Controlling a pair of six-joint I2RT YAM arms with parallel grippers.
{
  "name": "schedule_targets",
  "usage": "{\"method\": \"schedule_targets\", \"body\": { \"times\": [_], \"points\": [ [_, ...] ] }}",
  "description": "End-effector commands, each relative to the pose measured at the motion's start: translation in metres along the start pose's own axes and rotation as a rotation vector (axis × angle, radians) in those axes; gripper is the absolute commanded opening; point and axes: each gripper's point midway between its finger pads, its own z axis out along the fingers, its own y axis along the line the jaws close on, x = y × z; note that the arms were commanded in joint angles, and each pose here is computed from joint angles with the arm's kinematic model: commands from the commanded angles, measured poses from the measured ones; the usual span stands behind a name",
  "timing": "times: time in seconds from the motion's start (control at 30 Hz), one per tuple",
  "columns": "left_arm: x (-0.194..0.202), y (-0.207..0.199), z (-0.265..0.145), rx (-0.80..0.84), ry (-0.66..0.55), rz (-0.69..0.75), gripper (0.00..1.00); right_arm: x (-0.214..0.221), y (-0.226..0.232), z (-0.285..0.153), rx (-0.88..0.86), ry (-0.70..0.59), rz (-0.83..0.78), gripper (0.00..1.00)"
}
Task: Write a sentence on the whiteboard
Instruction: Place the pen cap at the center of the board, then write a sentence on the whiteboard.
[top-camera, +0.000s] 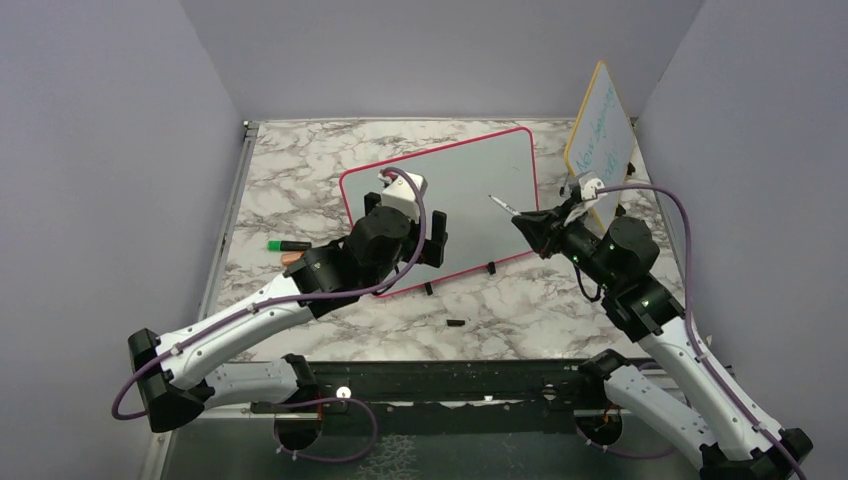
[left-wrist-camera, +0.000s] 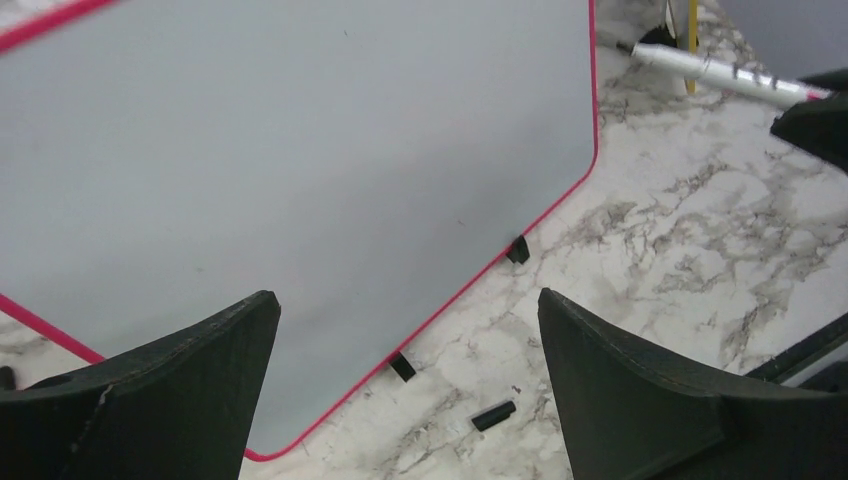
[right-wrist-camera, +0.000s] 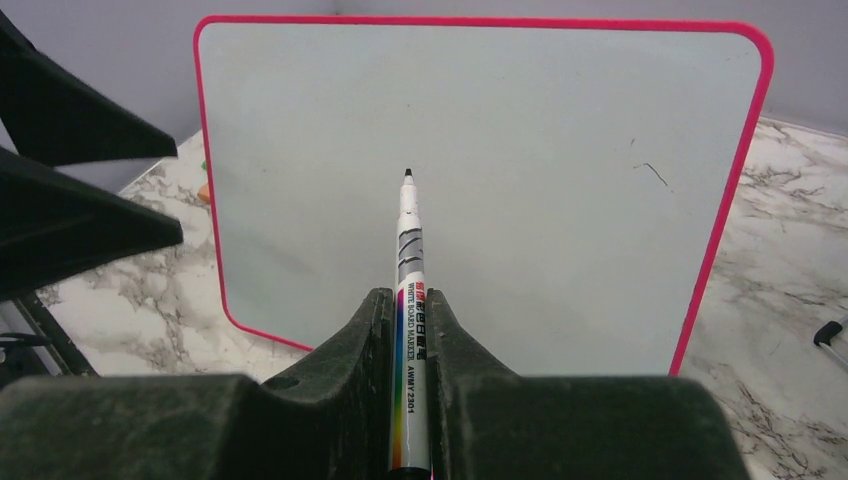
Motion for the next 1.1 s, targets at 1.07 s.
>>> {"method": "schedule_targets", "body": {
  "times": [1.07],
  "points": [
    [-0.107, 0.180, 0.003, 0.105, -0.197, -0.087, 0.93, -0.013, 0.074, 0.073, -0.048, 0.222, -0.083, 0.01]
  ]
}}
